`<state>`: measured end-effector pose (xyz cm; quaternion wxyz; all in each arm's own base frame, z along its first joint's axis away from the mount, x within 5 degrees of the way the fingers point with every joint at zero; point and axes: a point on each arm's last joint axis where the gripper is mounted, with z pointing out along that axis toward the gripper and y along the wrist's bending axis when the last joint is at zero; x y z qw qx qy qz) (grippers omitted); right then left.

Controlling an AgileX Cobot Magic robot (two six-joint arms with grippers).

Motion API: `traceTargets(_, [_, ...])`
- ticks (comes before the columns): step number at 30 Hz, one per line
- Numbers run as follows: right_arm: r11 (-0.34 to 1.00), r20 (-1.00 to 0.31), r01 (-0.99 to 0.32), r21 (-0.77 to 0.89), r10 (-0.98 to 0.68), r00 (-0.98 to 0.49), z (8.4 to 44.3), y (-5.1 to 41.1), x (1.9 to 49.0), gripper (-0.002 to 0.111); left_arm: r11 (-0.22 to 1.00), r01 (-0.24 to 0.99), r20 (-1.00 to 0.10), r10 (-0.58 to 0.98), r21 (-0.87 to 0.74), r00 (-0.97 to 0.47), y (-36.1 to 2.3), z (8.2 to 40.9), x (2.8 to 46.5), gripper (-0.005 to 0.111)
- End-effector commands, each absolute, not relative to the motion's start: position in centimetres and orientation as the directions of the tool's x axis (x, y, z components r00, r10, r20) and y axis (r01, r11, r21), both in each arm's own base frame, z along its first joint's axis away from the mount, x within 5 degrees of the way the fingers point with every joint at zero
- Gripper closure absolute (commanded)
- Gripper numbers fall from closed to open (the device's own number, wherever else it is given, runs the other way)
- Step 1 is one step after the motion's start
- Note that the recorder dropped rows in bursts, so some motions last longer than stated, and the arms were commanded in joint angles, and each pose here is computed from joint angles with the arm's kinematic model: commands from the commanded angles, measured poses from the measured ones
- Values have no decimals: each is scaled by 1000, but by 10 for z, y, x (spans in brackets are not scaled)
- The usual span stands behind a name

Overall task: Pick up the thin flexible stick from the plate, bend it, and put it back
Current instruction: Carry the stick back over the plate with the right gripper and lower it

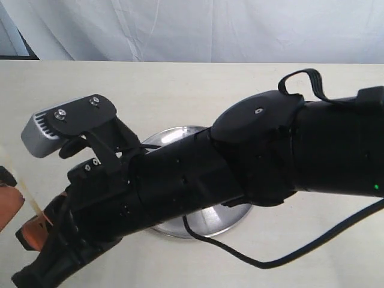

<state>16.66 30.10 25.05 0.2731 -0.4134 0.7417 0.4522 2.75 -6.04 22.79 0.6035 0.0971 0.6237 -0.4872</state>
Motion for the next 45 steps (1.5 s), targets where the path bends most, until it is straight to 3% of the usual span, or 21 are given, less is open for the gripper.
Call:
traceTargets(1, [364, -776, -827, 429, -321, -543, 252, 298, 177, 108, 496, 712, -842, -473, -497, -258, -61, 228, 27, 49])
traceTargets(8, [608, -801, -754, 249, -309, -514, 240, 281, 202, 108, 507, 710, -850, -462, -488, -254, -61, 227, 27, 49])
traceTargets(19, [800, -708, -527, 288, -192, -680, 213, 208, 254, 108, 522, 695, -846, -472, -495, -249, -59, 227, 29, 50])
traceTargets(25, [840, -591, -458, 289, -220, -776, 196, 171, 269, 108, 535, 683, -846, -475, -497, -244, -58, 226, 30, 50])
traceTargets(33, [884, -318, -410, 227, -330, -889, 137, 160, 277, 108, 596, 617, -839, -499, -514, -217, -52, 225, 37, 50])
traceTargets(42, [903, -335, -363, 230, -277, -901, 121, 165, 286, 107, 612, 595, -836, -508, -521, -209, -49, 225, 38, 50])
traceTargets(45, [902, -351, -372, 220, -283, -893, 121, 166, 287, 95, 611, 596, -836, -508, -520, -209, -50, 225, 38, 50])
